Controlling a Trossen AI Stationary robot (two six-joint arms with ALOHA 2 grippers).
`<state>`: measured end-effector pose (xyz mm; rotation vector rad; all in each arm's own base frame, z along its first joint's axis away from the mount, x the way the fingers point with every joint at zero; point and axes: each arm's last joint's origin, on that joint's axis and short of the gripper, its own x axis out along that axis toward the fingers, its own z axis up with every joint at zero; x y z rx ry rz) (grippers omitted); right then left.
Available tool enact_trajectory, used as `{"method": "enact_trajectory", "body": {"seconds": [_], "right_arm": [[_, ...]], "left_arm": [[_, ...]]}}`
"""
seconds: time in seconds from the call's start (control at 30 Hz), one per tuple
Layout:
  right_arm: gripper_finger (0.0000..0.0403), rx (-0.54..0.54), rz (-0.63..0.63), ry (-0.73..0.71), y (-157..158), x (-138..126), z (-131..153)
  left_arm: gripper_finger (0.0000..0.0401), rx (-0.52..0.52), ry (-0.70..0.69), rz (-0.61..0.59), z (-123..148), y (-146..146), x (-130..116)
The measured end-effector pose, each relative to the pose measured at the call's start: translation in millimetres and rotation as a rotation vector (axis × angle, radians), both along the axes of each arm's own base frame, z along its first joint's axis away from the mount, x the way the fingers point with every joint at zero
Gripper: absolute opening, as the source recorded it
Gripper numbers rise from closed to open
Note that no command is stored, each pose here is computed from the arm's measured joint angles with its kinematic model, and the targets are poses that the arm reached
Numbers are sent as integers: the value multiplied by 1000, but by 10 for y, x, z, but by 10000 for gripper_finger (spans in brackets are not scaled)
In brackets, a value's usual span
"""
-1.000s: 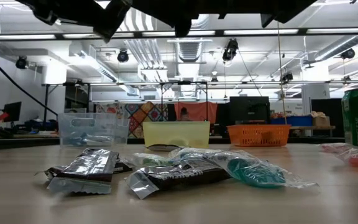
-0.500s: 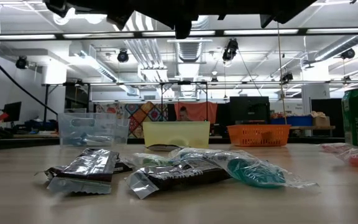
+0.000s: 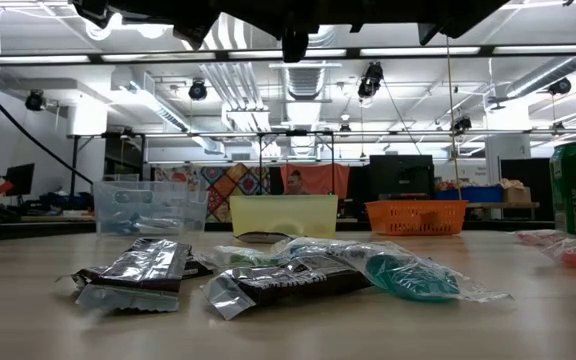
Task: Sort candy
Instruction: Put the black chocolate into the orange bin, then put the white chocolate into the transparent bin
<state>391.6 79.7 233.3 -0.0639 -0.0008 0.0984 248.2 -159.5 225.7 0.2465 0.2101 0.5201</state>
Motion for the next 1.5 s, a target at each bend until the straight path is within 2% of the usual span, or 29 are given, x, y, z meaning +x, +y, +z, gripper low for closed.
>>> {"method": "enact_trajectory", "body": {"seconds": [0.27, 0.4, 0.53, 0.7, 0.77, 0.83, 0.93, 1.07, 1.5], "right_arm": [[22, 49, -11, 49, -92, 3, -8], [21, 71, -116, 145, -266, -22, -18], [20, 38, -376, 287, -513, -120, 20], [20, -16, -908, 554, -1004, -424, -2], [20, 39, -1089, 650, -1239, -593, -32], [20, 141, -1236, 741, -1467, -779, -84], [21, 246, -1406, 858, -1739, -1015, -219], [32, 318, -1444, 913, -1901, -1119, -345], [140, 317, -1408, 910, -1867, -1096, -342]], "left_arm": [[109, 18, 15, 3, -5, 8, -3], [138, 11, 7, 2, 8, 8, -5], [151, 12, 7, 8, 14, 15, -10], [153, 12, 5, 11, 25, 22, -15], [153, 13, 6, 12, 24, 24, -14], [153, 13, 6, 13, 24, 27, -13], [153, 13, 6, 14, 24, 28, -12], [153, 13, 6, 14, 24, 28, -12], [153, 13, 8, 15, 20, 32, -11]]}}
